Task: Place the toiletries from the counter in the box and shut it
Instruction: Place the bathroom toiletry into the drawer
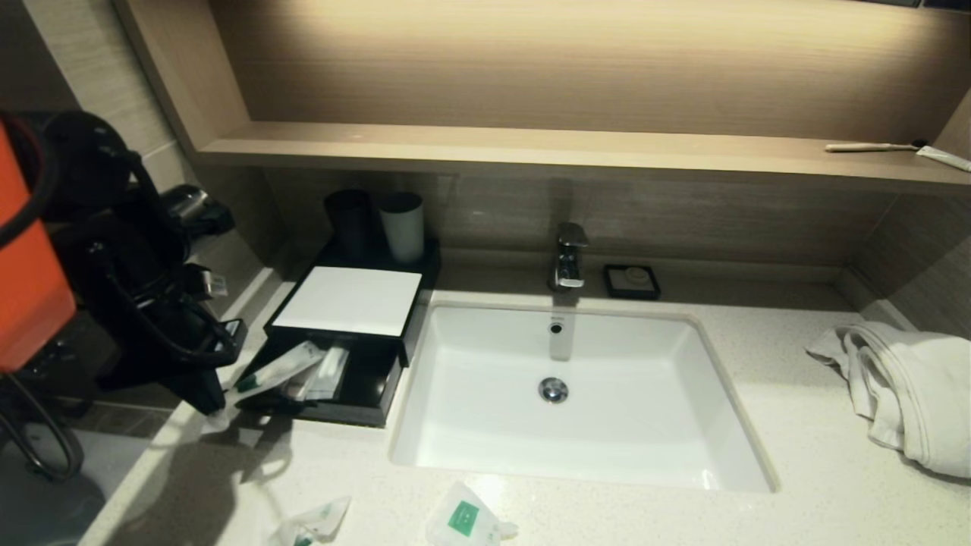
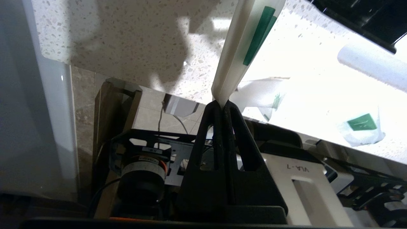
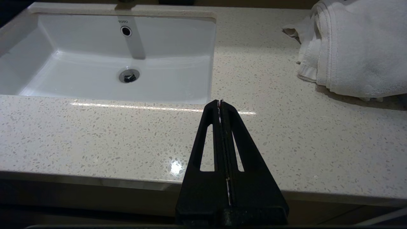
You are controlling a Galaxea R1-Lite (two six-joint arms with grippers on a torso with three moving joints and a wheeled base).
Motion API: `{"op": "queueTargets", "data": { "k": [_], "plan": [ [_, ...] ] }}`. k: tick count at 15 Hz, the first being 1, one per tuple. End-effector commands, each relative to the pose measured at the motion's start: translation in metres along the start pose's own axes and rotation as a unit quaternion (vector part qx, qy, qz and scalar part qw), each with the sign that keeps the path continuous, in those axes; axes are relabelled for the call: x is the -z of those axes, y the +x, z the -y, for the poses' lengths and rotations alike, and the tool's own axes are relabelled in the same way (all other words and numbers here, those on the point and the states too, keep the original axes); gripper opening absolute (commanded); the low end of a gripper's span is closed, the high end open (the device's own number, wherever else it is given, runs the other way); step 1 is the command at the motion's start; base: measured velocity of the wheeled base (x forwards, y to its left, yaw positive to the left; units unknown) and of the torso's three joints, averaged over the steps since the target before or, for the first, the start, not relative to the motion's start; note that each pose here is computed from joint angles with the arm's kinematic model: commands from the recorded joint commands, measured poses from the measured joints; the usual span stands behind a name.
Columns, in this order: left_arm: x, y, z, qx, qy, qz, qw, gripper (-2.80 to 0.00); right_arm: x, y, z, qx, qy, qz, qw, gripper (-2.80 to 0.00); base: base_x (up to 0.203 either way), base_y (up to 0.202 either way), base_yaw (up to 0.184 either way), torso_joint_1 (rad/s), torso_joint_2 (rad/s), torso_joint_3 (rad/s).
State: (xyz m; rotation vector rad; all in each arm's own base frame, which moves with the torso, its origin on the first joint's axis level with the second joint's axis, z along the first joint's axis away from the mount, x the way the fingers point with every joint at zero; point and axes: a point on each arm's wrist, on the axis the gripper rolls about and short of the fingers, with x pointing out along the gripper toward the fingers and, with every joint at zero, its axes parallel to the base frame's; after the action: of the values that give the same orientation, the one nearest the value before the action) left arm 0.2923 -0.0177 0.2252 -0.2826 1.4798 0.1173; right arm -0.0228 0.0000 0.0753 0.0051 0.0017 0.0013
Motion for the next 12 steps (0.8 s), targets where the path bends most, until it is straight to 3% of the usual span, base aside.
{"op": "queueTargets", "data": {
  "k": [1, 12],
  "plan": [
    [-0.009, 0.008, 0.005, -0.002, -0.004, -0.01, 0.9999, -2.8, 0.0, 0.0, 0.0, 0.0, 0.0, 0.0, 1.0, -2.8, 0.0, 0.0, 0.0, 0.0, 0.0, 0.0],
    [-0.043, 0.029, 0.023, -0.002, 0.003, -0.008, 1.0, -2.8, 0.0, 0.0, 0.0, 0.0, 0.0, 0.0, 1.0, -2.8, 0.0, 0.0, 0.0, 0.0, 0.0, 0.0]
  ]
}}
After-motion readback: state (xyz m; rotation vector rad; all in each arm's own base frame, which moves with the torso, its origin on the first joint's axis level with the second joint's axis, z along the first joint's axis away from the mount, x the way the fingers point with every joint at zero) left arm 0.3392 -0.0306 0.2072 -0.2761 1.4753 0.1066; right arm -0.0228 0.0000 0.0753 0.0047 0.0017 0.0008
